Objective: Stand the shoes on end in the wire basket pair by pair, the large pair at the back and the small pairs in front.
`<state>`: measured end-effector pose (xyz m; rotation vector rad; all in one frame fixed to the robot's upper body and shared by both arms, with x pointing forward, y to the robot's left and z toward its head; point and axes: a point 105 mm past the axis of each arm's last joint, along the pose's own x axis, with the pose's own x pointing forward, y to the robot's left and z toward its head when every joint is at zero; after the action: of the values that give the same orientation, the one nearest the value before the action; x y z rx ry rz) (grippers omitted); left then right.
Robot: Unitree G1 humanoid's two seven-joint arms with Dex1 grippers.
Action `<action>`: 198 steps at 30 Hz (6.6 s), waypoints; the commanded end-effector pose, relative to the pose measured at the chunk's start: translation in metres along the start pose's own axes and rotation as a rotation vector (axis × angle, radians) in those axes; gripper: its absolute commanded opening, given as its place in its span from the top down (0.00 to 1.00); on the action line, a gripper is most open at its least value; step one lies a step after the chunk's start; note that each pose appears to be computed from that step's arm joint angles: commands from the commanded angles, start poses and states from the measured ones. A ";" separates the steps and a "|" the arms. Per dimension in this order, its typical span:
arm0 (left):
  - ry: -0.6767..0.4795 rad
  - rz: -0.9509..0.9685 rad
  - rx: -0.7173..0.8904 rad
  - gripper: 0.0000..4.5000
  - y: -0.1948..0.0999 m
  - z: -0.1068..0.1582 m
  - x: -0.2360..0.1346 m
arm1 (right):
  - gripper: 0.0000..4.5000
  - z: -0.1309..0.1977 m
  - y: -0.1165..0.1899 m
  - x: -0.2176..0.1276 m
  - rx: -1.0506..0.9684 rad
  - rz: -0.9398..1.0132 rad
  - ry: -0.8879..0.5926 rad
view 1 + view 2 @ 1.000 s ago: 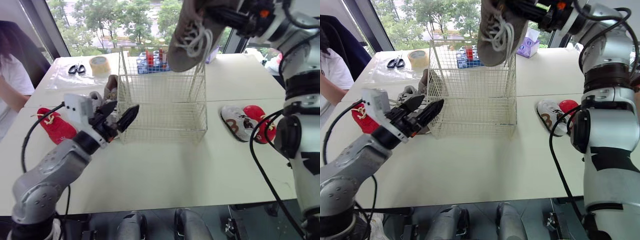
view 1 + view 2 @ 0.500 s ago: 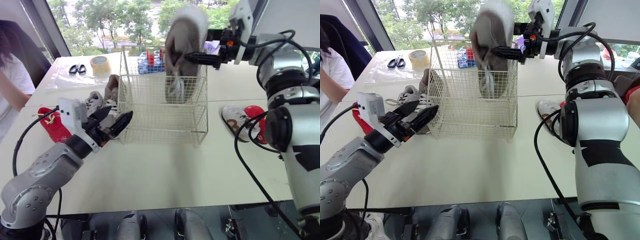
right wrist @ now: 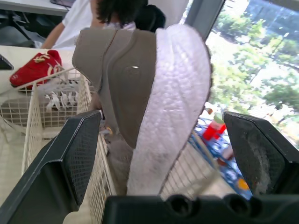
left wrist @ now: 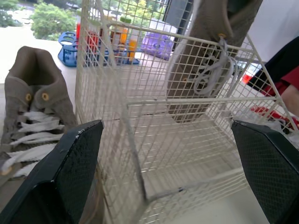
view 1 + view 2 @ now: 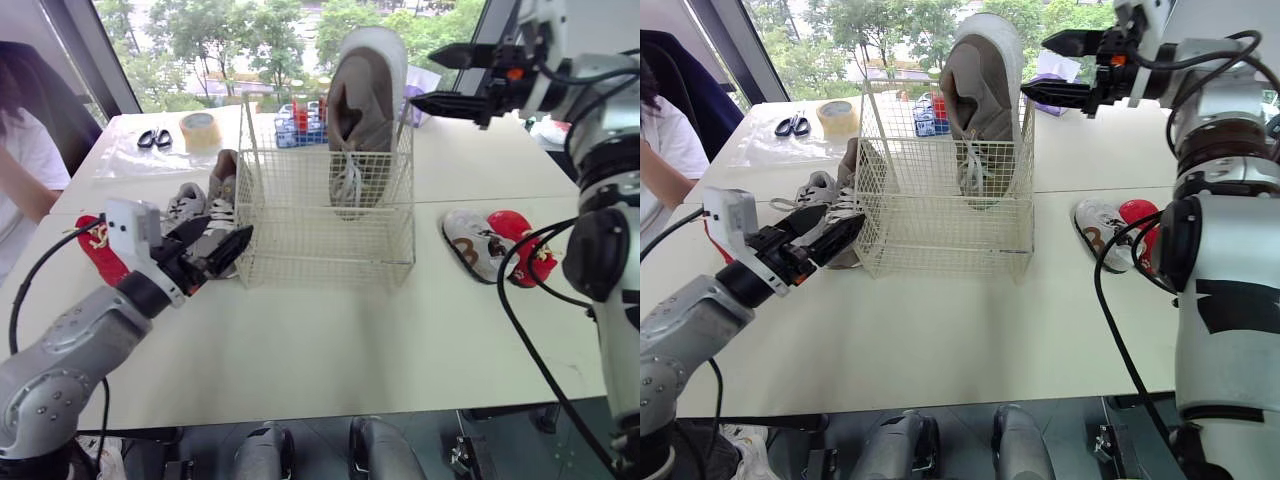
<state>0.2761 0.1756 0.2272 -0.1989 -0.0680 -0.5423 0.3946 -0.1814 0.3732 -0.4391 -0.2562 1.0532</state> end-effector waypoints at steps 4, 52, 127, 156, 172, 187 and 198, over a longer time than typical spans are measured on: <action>-0.035 0.040 0.060 0.00 0.034 0.038 0.004 | 0.01 0.013 -0.011 -0.028 -0.077 -0.090 -0.023; -0.049 0.331 0.119 0.96 0.125 0.153 0.132 | 0.00 0.047 0.170 0.004 0.038 0.149 -0.128; -0.179 -0.105 0.005 0.01 -0.029 0.028 0.039 | 0.00 -0.136 0.095 -0.123 0.314 -1.130 0.045; 0.030 -0.241 -0.103 0.01 -0.092 -0.058 0.032 | 0.00 -0.223 0.108 -0.154 0.462 -1.057 0.375; 0.012 -0.468 -0.348 0.00 -0.074 -0.012 -0.013 | 0.96 -0.146 0.056 -0.124 0.241 -1.136 0.128; -0.477 -0.470 -0.450 0.00 -0.021 0.143 0.041 | 0.96 0.134 0.058 -0.051 -0.451 -0.599 -0.416; -0.346 -0.708 -0.317 0.00 -0.047 0.158 0.055 | 0.96 0.108 0.102 0.000 -0.623 -0.223 -0.252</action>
<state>0.3074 0.1424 0.3822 -0.6483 -0.3638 -1.1694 0.2792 -0.1112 0.4163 -0.7554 -0.8105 0.8006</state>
